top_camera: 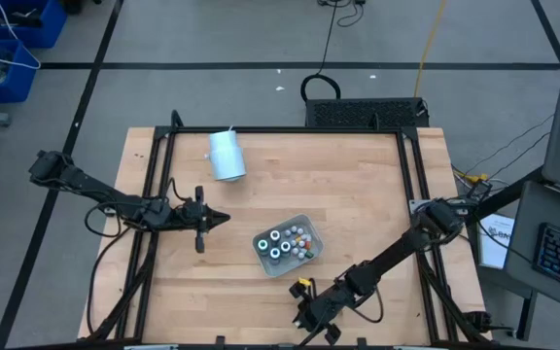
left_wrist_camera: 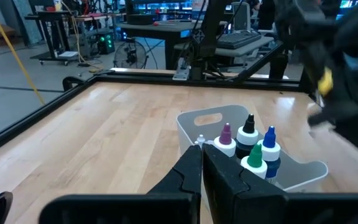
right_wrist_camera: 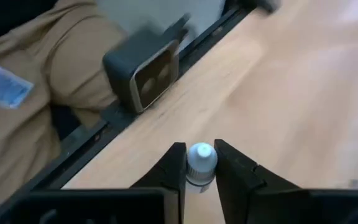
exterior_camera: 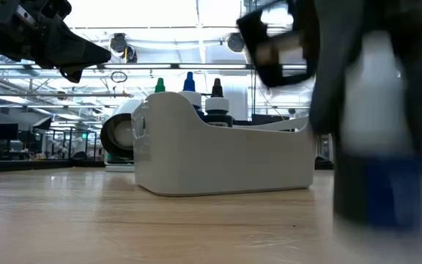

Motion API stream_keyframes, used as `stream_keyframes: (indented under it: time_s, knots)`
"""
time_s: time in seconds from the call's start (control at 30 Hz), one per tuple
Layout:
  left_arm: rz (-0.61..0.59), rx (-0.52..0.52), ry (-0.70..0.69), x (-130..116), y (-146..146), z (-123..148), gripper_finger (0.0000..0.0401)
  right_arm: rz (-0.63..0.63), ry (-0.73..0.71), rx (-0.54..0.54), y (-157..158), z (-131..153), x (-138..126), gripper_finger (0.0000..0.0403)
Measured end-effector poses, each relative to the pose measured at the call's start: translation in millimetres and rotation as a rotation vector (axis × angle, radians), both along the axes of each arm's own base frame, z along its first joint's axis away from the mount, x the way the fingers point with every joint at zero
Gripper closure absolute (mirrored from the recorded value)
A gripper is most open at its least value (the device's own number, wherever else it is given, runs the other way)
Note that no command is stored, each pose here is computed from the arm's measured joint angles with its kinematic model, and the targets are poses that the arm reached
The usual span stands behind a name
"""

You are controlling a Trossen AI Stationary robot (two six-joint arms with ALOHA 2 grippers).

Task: Pick & Place food coloring
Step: Put the small blue food coloring bottle into the gray bin

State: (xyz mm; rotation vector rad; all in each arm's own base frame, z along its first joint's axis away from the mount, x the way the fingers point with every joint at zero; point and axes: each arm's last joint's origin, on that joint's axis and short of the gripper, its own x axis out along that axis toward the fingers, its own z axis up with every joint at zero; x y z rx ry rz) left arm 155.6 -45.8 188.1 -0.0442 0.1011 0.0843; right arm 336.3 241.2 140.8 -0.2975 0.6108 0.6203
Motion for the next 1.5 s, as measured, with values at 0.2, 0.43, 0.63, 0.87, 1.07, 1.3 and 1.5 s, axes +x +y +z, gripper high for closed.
stream_keyframes:
  time_s: [0.2,0.43,0.63,0.87,1.07,1.3,1.5]
  knots:
    - [0.001,-0.015,-0.001,0,0,0,0.038,-0.159,-0.11,-0.113,-23,74,-20,0.0354]
    - [0.001,-0.013,-0.006,0,0,1,0.038,-0.47,-0.168,-0.232,-98,114,-44,0.0354]
    - [0.0,0.006,-0.002,0,0,0,0.038,-0.498,-0.069,-0.15,-148,73,-46,0.0354]
    - [0.0,0.025,0.0,0,0,0,0.038,-0.493,0.027,-0.134,-170,47,-39,0.0354]
    - [0.0,0.032,0.0,0,0,0,0.038,-0.462,0.087,-0.12,-171,38,-38,0.0354]
    - [0.0,0.033,0.001,0,0,0,0.038,-0.445,0.117,-0.109,-167,25,-34,0.0354]
    - [0.0,0.03,0.001,0,0,0,0.038,-0.429,0.12,-0.09,-164,15,-27,0.0354]
